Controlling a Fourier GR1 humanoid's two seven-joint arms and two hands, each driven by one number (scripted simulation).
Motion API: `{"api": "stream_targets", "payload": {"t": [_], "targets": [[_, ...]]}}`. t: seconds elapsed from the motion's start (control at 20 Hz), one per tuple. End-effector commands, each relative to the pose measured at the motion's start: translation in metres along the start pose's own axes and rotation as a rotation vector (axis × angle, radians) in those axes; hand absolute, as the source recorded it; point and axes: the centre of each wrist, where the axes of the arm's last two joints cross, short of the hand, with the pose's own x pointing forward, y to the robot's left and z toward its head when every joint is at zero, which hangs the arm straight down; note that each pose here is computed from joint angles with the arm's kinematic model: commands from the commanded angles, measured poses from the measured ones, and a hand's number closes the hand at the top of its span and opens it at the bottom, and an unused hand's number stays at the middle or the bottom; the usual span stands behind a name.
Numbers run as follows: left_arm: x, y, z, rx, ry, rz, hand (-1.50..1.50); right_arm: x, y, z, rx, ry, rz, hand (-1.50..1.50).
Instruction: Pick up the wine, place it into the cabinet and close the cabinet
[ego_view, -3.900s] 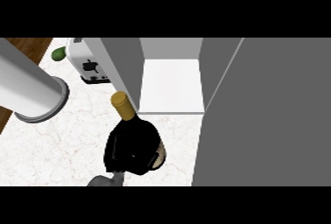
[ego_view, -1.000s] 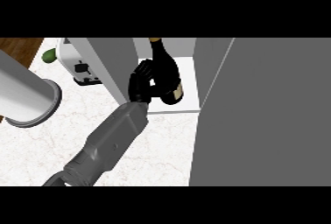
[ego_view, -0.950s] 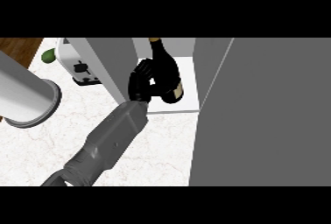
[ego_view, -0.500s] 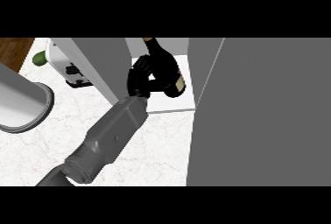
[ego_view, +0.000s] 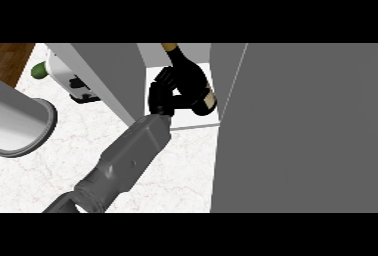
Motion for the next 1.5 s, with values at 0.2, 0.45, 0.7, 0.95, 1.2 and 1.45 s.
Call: {"api": "stream_targets", "payload": {"t": [0.2,0.45,0.7,0.95,1.2,1.45], "targets": [[-0.005,-0.007,0.010,0.009,-0.012,0.029,1.50,-0.002,0.000,-0.005,0.014,-0.002,-0.010,-1.50],[-0.005,-0.008,0.011,0.048,-0.035,0.089,1.50,-0.008,0.004,-0.005,0.009,-0.009,-0.023,-1.50],[0.005,-0.019,0.004,0.086,-0.064,0.103,-1.50,-0.012,-0.004,-0.005,0.012,0.008,-0.006,-1.50],[0.006,-0.020,0.002,0.098,-0.054,0.084,-1.50,-0.007,-0.003,-0.011,0.010,0.004,0.006,-1.50],[0.004,-0.018,0.001,0.108,-0.089,-0.021,-1.50,-0.005,0.001,-0.010,0.025,-0.015,-0.011,-1.50],[0.002,-0.022,0.004,0.026,-0.123,-0.117,-1.50,-0.004,-0.002,-0.010,0.007,-0.015,-0.011,-1.50]]}}
